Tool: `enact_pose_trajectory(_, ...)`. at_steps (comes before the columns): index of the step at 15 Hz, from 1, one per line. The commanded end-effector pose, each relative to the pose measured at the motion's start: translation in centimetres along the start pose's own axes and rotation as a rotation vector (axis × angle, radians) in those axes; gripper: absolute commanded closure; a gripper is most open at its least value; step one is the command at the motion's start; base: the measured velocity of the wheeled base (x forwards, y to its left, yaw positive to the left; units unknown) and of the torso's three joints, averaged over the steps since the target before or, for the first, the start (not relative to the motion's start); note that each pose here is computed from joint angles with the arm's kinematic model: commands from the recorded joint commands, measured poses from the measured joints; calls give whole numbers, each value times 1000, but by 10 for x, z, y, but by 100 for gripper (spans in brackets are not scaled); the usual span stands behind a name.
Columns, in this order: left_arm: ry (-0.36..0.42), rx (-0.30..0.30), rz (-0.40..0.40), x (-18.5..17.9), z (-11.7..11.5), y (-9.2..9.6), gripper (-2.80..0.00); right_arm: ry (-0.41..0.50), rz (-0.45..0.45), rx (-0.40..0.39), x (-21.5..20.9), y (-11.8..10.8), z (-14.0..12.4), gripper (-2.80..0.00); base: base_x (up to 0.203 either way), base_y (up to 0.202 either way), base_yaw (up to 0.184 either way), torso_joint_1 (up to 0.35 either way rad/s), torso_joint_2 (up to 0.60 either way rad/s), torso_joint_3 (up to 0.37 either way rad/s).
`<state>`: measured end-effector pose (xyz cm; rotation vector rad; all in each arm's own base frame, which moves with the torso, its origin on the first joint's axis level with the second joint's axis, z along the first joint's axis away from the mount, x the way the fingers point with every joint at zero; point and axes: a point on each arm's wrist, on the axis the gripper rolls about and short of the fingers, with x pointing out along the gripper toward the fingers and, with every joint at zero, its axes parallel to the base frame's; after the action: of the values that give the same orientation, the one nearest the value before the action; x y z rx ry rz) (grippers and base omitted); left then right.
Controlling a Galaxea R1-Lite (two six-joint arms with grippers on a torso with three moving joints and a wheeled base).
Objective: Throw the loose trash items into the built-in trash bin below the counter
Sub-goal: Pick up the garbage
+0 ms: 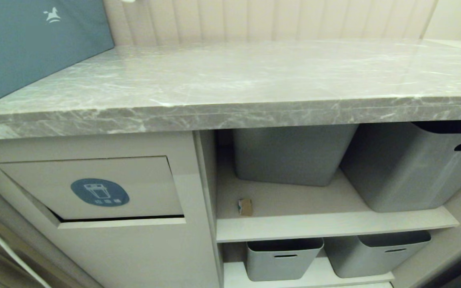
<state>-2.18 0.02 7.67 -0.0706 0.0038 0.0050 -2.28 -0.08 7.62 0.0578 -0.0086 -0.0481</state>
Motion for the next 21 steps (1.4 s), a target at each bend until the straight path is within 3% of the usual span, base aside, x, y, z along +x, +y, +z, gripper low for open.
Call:
enact_pose_trajectory(1, -7, -2, 1, -1, -1, 0, -280, 3, -1, 1, 0, 0, 0, 0, 0, 0, 0, 0, 0, 0)
enact_pose_trajectory(2, -9, -11, 1, -1, -1, 0, -29, 3, 0, 1, 0, 0, 0, 0, 0, 0, 0, 0, 0, 0)
enact_pose_trajectory(3, -8, -5, 0, -1, -1, 0, 0, 3, -1, 1, 0, 0, 0, 0, 0, 0, 0, 0, 0, 0)
enact_pose_trajectory(14, -8, -1, -2, -1, -1, 0, 0, 3, -1, 1, 0, 0, 0, 0, 0, 0, 0, 0, 0, 0)
enact_pose_trajectory(21, -10, -2, -1, -1, -1, 0, 0, 3, 1, 1, 0, 0, 0, 0, 0, -179, 3, 3, 2, 1)
